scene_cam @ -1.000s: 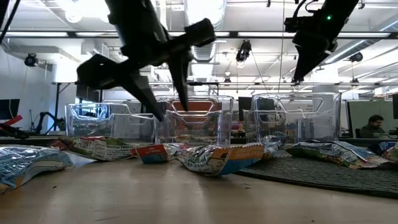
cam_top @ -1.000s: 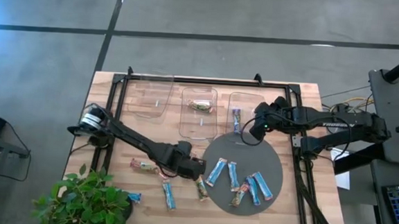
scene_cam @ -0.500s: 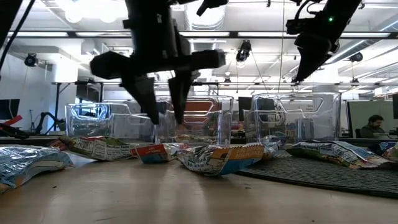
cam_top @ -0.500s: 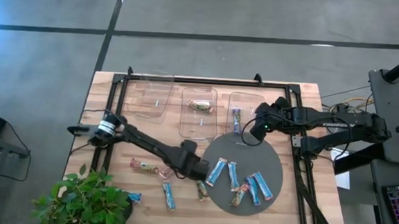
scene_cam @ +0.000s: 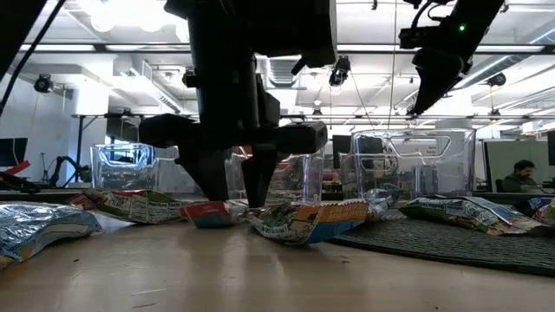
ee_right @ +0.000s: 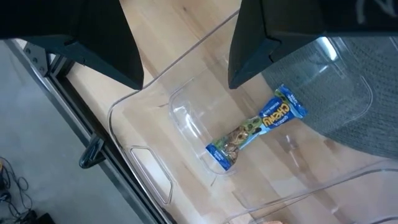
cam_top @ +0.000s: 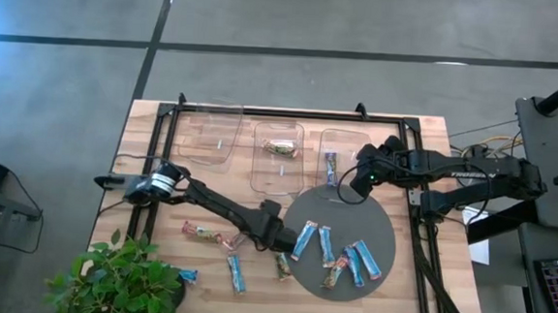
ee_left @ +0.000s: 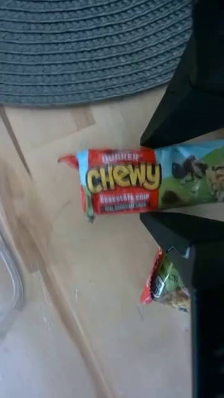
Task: Pick and place Granola Bars by type
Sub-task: Put the red snack bar into the left transparent bin
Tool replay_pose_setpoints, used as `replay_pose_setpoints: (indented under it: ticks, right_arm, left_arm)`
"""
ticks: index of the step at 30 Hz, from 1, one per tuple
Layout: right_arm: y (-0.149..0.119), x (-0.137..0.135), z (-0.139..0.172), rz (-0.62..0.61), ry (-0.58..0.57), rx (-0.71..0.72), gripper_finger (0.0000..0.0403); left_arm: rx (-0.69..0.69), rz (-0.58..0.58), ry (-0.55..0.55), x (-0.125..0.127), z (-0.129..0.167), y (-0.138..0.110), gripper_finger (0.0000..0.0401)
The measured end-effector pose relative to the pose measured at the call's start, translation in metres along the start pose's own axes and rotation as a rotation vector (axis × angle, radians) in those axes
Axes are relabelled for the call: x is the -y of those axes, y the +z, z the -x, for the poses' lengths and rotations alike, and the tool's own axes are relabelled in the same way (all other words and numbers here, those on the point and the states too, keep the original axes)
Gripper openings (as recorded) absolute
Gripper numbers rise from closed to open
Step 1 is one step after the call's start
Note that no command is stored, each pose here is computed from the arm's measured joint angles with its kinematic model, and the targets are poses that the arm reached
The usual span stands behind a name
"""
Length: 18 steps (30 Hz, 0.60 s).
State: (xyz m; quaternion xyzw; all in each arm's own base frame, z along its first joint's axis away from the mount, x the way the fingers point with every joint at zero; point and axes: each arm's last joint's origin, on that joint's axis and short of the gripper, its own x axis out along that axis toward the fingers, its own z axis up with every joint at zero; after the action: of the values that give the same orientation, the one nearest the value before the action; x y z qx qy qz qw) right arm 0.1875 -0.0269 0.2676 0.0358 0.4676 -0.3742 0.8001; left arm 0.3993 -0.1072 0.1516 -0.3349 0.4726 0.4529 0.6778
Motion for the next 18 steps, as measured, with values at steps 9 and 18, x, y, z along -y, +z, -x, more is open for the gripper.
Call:
replay_pose_setpoints:
  ticks: [9, 18]
  right_arm:
    - [-0.009, -0.002, -0.009, 0.006, -0.018, -0.028, 0.0226]
    - [-0.012, -0.003, -0.012, 0.008, -0.019, -0.026, 0.0226]
  left_arm:
    - [-0.017, -0.061, -0.002, -0.001, 0.001, 0.002, 0.0122]
    - [-0.01, -0.058, -0.072, -0.001, 0.044, 0.005, 0.0054]
